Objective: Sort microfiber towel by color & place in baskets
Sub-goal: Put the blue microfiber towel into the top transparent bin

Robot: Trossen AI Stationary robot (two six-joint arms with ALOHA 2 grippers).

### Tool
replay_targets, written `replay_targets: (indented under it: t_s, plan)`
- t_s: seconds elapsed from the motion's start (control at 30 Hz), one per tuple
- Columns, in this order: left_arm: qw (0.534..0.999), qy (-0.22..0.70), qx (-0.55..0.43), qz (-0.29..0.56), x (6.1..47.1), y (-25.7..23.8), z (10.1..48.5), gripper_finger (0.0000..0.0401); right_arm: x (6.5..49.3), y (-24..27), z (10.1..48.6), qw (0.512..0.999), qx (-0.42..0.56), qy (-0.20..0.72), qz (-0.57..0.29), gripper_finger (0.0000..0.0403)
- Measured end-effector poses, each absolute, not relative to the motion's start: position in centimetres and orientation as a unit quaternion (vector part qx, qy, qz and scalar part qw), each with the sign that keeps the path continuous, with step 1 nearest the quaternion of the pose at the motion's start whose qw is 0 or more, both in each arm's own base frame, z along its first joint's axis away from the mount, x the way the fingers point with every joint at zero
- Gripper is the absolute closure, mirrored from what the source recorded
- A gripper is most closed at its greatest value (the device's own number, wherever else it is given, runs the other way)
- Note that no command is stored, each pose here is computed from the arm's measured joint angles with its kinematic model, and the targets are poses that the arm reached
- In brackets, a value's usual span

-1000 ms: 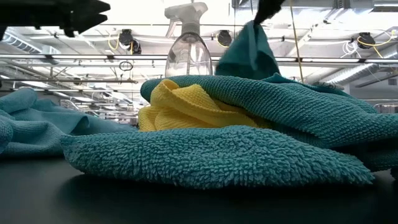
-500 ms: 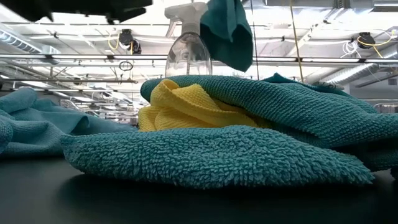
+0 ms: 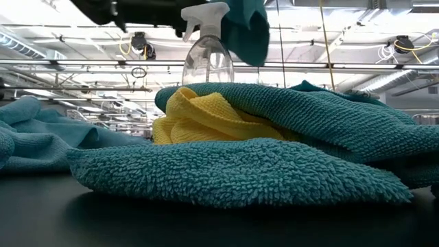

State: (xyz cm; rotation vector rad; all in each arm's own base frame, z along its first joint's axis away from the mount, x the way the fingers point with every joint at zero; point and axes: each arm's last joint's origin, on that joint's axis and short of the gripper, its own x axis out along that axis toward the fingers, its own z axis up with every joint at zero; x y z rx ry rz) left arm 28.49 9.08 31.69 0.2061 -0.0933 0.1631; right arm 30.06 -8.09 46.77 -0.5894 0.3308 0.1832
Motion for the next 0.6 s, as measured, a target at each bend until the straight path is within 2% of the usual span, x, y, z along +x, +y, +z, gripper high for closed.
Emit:
replay_targets:
  t_s: [0.13,0.33,0.6]
  plan:
    - [0.993,-0.051,0.105,0.028,30.2,9.4,32.0,0.0076,30.1,-7.9,46.8,0.939,-0.291,0.161,0.094,0.0402]
    - [0.988,-0.063,0.086,-0.11,31.9,9.2,32.7,0.0076,30.5,-8.2,46.1,0.937,-0.283,0.176,0.108,0.0402]
    - [0.986,-0.042,0.022,-0.159,31.8,10.0,32.9,0.0076,30.9,-8.9,44.8,0.932,-0.269,0.217,0.11,0.0402]
